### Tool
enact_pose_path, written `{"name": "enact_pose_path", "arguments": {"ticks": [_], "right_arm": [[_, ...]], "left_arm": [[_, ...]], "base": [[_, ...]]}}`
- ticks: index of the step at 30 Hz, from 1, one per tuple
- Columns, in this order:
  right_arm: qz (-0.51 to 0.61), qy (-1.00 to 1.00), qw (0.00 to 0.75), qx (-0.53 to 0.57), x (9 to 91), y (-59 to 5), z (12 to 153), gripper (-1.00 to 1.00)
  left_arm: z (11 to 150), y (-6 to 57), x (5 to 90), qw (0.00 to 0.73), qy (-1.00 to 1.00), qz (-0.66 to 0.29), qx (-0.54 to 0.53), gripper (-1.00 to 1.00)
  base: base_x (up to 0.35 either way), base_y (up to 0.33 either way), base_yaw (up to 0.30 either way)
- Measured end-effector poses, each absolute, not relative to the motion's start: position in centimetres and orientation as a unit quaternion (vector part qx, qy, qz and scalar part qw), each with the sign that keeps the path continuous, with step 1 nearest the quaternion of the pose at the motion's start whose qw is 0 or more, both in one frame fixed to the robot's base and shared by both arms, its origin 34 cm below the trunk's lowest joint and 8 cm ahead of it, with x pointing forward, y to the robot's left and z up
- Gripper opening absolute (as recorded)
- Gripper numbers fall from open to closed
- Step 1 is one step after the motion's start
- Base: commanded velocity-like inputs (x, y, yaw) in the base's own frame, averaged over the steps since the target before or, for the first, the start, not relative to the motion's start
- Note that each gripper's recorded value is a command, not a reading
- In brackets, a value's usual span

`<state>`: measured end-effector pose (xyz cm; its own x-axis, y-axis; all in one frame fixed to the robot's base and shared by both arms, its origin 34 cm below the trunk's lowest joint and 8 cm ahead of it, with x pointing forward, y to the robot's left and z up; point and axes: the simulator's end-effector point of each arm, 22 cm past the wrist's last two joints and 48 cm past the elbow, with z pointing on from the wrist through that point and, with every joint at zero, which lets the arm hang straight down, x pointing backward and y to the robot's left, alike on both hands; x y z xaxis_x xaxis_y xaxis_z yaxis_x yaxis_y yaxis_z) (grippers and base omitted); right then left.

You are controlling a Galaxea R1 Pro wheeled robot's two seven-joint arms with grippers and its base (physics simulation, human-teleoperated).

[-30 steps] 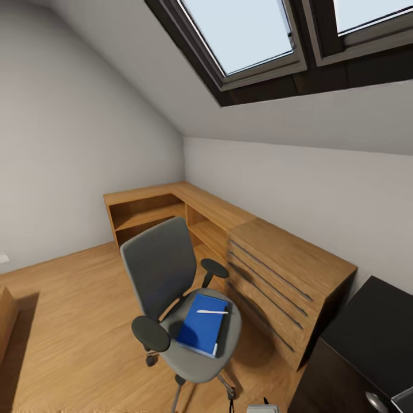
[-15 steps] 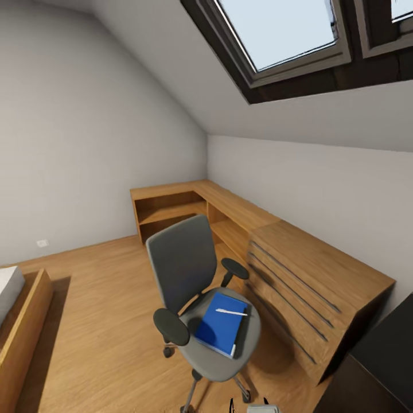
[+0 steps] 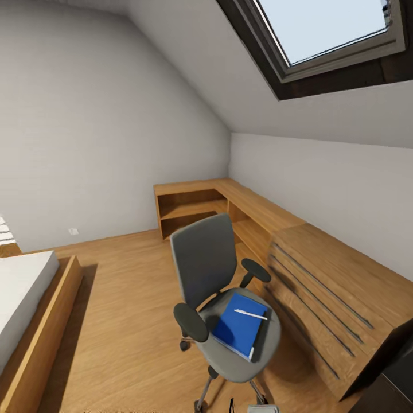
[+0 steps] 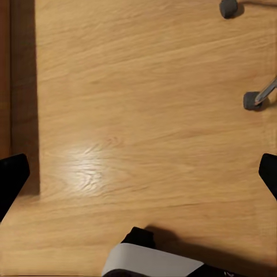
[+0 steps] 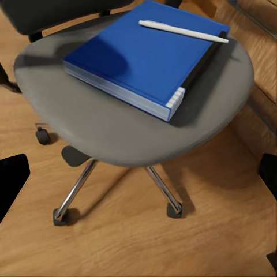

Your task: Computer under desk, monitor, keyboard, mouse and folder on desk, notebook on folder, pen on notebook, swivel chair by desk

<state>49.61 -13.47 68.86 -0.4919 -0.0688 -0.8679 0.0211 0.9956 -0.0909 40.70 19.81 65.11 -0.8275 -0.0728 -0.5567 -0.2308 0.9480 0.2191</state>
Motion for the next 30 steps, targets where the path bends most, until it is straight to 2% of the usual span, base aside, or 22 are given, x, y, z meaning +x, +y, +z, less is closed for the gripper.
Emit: {"name": "enact_pose_path", "arguments": {"ticks": [13, 19, 25, 30], "right_arm": [[-0.045, 0.864, 0.501, -0.017, 49.4, -13.5, 68.5, 1.0], [-0.045, 0.865, 0.499, -0.017, 49.3, -13.5, 68.4, 1.0], [-0.045, 0.866, 0.497, -0.017, 49.2, -13.5, 68.2, 1.0], [-0.038, 0.867, 0.496, -0.023, 49.1, -13.1, 68.1, 1.0]], "left_arm": [[64.3, 20.6, 39.7, 0.268, 0.948, 0.151, -0.08, 1.0], [63.4, 22.6, 41.0, 0.258, 0.948, 0.12, -0.142, 1.0], [61.6, 27.6, 41.8, 0.244, 0.93, 0.074, -0.265, 1.0], [61.5, 28.6, 42.1, 0.247, 0.923, 0.069, -0.288, 1.0]], "base": [[0.0, 0.0, 0.256], [0.0, -0.015, 0.255], [0.0, -0.044, 0.251], [0.0, -0.004, 0.047]]}}
